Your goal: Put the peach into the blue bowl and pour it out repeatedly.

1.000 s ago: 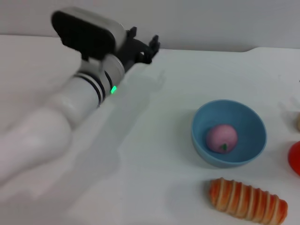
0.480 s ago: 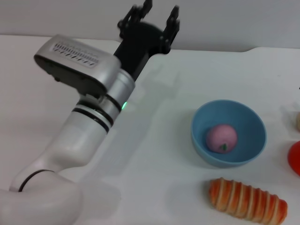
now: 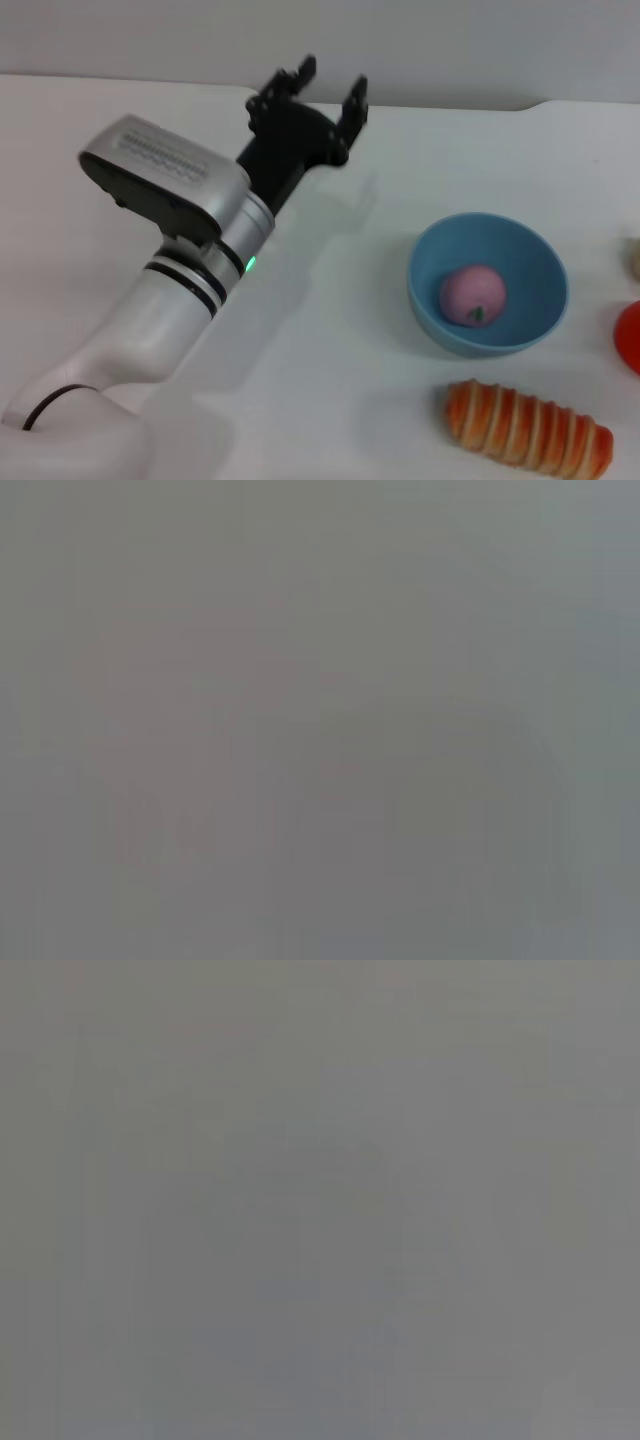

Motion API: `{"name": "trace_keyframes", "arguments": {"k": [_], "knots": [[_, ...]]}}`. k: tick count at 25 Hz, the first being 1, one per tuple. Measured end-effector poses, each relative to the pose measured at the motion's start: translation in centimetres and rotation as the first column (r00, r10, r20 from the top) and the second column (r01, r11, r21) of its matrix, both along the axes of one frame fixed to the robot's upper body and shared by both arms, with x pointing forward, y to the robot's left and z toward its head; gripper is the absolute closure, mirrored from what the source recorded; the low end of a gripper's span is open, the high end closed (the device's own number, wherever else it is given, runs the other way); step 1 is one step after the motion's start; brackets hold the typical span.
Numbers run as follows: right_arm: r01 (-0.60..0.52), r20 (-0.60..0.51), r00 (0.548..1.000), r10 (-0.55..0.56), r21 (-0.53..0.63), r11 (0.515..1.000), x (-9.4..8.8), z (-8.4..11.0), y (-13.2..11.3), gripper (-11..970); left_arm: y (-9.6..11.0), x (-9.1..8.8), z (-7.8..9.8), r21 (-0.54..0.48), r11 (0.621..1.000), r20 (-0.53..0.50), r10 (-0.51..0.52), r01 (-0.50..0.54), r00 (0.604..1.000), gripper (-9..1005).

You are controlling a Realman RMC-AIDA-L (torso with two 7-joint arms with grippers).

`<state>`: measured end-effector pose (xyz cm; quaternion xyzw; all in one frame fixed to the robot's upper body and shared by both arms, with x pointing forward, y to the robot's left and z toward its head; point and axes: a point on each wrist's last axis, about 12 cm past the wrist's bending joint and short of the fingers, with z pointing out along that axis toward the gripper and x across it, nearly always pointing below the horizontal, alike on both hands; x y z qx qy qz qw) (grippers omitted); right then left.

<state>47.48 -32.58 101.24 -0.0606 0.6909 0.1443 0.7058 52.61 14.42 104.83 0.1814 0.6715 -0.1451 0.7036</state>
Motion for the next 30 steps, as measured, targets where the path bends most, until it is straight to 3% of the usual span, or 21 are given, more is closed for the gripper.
{"name": "trace_keyframes", "arguments": {"k": [3,9,13,30], "knots": [[0.088,0.041,0.995,-0.087,-0.015,0.996,-0.6,-0.1,-0.2,528,0.9,-0.1,-0.9,0.019,1.0,-0.015,0.017,-0.016,1.0,451],[0.294,0.14,0.948,-0.286,-0.038,0.955,-2.5,0.0,-1.1,528,3.6,0.4,-0.8,0.014,0.99,0.036,0.141,-0.142,0.989,451],[0.307,0.134,0.943,-0.304,-0.002,0.952,-3.0,-0.1,-1.1,529,4.9,1.0,-0.9,-0.021,0.976,-0.007,0.218,-0.218,0.976,451],[0.295,0.089,0.951,-0.297,0.032,0.955,-3.0,-0.6,0.0,528,3.3,-0.6,-1.9,0.009,0.993,-0.034,0.121,-0.121,0.992,456]]}}
